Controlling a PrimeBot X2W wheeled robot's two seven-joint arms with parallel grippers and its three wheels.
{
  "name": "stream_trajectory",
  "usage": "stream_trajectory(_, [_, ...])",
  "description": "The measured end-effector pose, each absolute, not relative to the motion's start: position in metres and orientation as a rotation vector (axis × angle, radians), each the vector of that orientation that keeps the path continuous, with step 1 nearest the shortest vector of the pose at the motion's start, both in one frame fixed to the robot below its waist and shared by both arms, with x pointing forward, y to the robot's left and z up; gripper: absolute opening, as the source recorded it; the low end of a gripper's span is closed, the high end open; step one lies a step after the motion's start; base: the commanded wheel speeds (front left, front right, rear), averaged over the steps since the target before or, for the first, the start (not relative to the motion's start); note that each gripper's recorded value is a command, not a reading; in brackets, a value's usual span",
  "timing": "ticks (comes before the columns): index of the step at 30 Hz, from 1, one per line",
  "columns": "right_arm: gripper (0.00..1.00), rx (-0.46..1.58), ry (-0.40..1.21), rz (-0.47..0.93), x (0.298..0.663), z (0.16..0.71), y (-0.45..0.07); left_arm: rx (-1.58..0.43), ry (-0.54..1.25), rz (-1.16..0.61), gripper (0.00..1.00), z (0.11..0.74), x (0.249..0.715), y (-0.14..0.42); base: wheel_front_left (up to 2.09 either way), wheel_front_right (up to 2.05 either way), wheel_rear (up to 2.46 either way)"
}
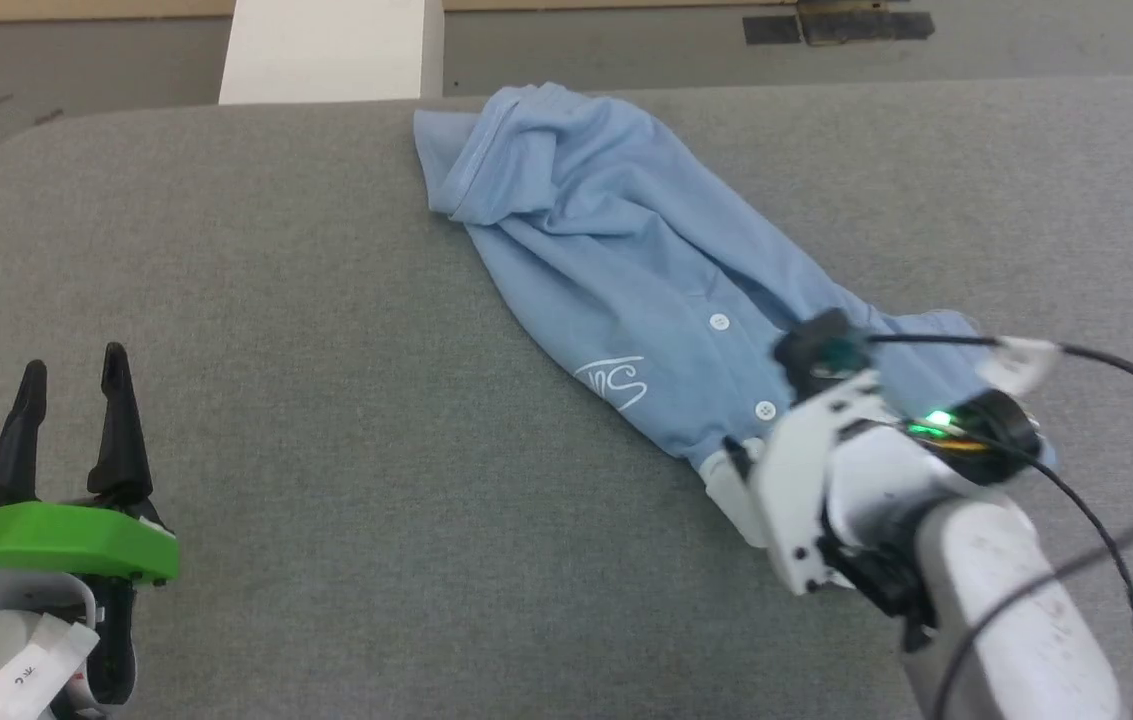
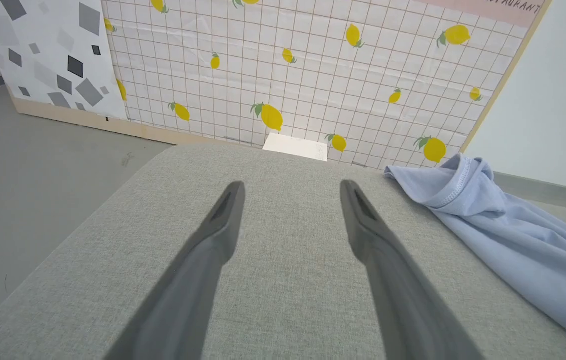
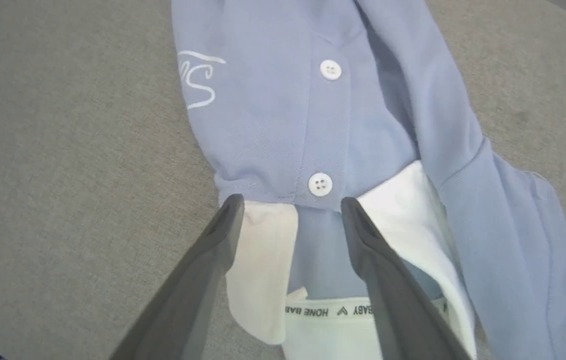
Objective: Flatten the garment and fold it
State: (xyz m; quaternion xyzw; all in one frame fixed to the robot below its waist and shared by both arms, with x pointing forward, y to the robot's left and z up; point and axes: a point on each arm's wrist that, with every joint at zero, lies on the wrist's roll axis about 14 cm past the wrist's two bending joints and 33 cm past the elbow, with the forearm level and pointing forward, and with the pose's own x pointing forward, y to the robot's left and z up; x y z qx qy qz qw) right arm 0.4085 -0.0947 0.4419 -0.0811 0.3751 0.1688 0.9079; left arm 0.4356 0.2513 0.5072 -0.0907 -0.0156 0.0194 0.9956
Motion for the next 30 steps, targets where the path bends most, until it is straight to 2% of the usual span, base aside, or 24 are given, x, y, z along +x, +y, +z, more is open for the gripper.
stream_trajectory(9, [1.0,-0.389,1.071,0.447,0.391,0.386,-0.072,-0.182,0.011,0.061,1.0,0.491,0.432,0.26,0.0,0.0,0.0])
stream_trajectory(16, [1.0,-0.452,1.151,0.492,0.389,0.37,-0.063,-0.18,0.038,0.08,1.0,0.481,0.429,0.268,0.0,0.0,0.0])
stream_trajectory(17, [0.44,-0.449,1.154,0.495,0.39,0.37,-0.062,-0.18,0.04,0.081,1.0,0.48,0.428,0.269,0.0,0.0,0.0])
stream_trajectory(18, [0.15,-0.442,1.151,0.499,0.391,0.371,-0.061,-0.179,0.042,0.082,1.0,0.48,0.428,0.269,0.0,0.0,0.0])
stream_trajectory(19, [0.0,-0.429,1.144,0.504,0.392,0.373,-0.06,-0.179,0.042,0.083,1.0,0.48,0.428,0.269,0.0,0.0,0.0])
stream_trajectory(25, [0.0,-0.289,1.047,0.586,0.394,0.39,-0.037,-0.182,0.03,0.071,1.0,0.485,0.427,0.265,0.0,0.0,0.0])
stream_trajectory(30, [0.0,-0.195,0.901,0.819,0.378,0.426,0.026,-0.187,0.014,0.053,1.0,0.491,0.427,0.259,0.0,0.0,0.0])
